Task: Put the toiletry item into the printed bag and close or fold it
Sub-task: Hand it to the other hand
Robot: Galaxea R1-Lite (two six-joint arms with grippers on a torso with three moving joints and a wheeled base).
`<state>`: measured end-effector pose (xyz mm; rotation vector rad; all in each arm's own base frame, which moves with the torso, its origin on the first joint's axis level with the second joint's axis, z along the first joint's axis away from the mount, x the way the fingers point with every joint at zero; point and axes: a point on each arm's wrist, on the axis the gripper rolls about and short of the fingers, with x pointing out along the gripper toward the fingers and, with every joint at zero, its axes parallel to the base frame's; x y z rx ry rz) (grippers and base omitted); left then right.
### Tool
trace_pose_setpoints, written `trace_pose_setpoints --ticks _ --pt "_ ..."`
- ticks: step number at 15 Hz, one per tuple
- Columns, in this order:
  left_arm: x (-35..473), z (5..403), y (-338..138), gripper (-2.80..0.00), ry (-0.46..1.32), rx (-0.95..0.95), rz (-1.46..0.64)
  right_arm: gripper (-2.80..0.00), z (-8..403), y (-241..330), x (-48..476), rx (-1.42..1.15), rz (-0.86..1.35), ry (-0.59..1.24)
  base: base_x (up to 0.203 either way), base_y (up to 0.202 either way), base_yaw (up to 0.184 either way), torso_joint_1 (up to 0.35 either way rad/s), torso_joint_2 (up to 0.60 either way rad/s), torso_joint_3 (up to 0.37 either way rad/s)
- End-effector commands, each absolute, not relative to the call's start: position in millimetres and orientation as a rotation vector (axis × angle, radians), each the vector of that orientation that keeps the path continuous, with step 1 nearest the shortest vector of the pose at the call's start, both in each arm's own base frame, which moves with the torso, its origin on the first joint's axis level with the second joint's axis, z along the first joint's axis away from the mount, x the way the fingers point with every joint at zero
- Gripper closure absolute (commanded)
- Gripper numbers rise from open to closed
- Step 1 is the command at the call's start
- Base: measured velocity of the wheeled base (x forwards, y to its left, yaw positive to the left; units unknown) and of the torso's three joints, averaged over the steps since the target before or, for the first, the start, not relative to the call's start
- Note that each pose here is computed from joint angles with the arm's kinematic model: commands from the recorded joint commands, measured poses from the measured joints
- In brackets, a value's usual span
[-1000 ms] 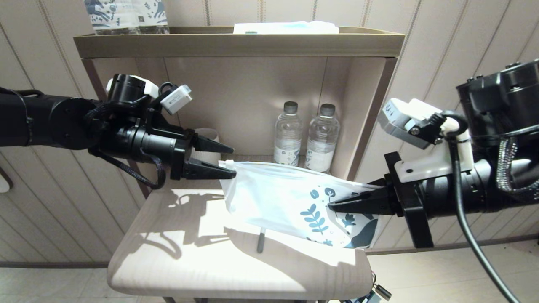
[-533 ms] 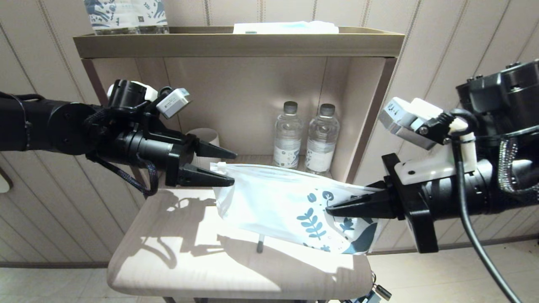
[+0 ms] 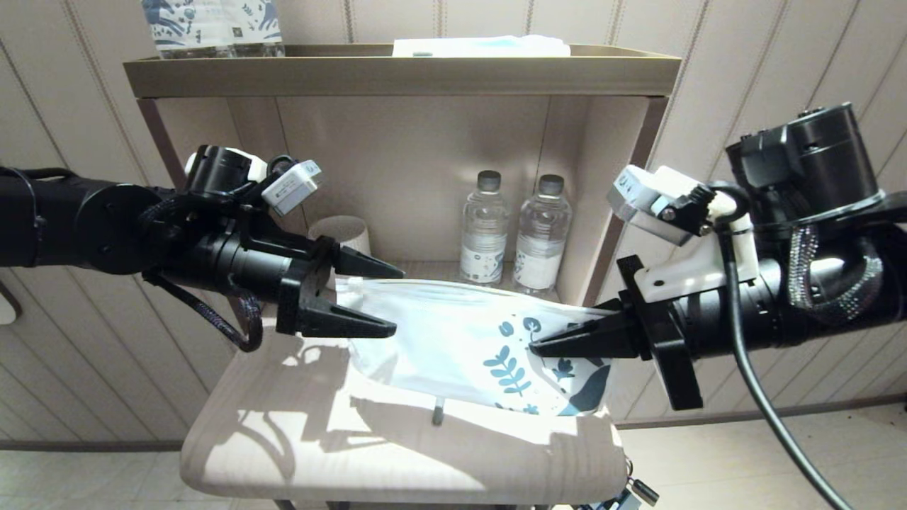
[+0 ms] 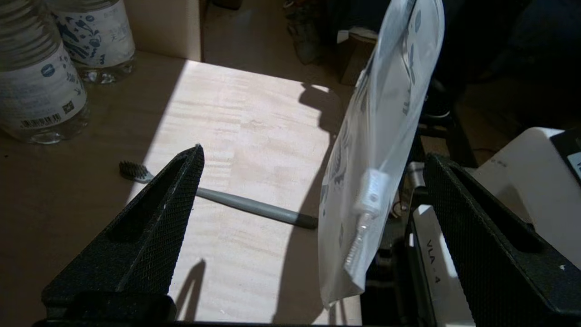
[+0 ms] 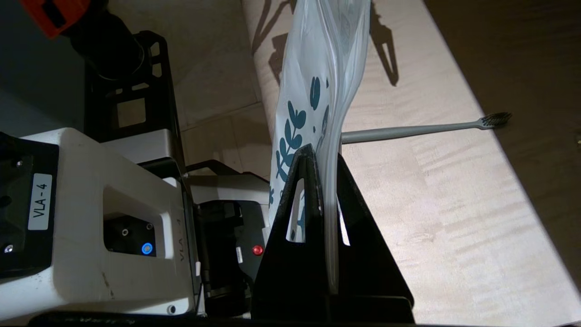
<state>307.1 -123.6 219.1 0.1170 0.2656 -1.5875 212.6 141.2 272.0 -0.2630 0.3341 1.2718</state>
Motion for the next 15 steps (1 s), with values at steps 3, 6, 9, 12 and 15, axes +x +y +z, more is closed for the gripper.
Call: trace_pose_setpoints --ticks 3,6,9,12,15 --pt "296.4 209.1 -122.2 -2.80 0.222 0.173 -1.618 0.00 270.1 143.9 216.8 -0.262 1.279 0.342 0.000 0.000 0.000 0.000 0.00 0.000" --pt "290.5 215.1 -120.2 -2.80 0.195 0.191 -1.618 0.00 268.8 144.4 217.4 -0.260 1.284 0.346 0.000 0.000 0.000 0.000 0.00 0.000" --pt "291.2 216.2 -120.5 -2.80 0.186 0.186 -1.627 0.00 266.9 149.8 220.8 -0.256 1.307 0.343 0.000 0.000 0.000 0.000 0.00 0.000" --pt "290.5 214.8 -122.3 -2.80 0.191 0.184 -1.634 0.00 270.4 151.2 221.2 -0.256 1.310 0.319 0.000 0.000 0.000 0.000 0.00 0.000" --pt "292.1 212.4 -123.9 -2.80 0.199 0.181 -1.636 0.00 270.4 151.2 221.2 -0.256 1.310 0.319 0.000 0.000 0.000 0.000 0.00 0.000"
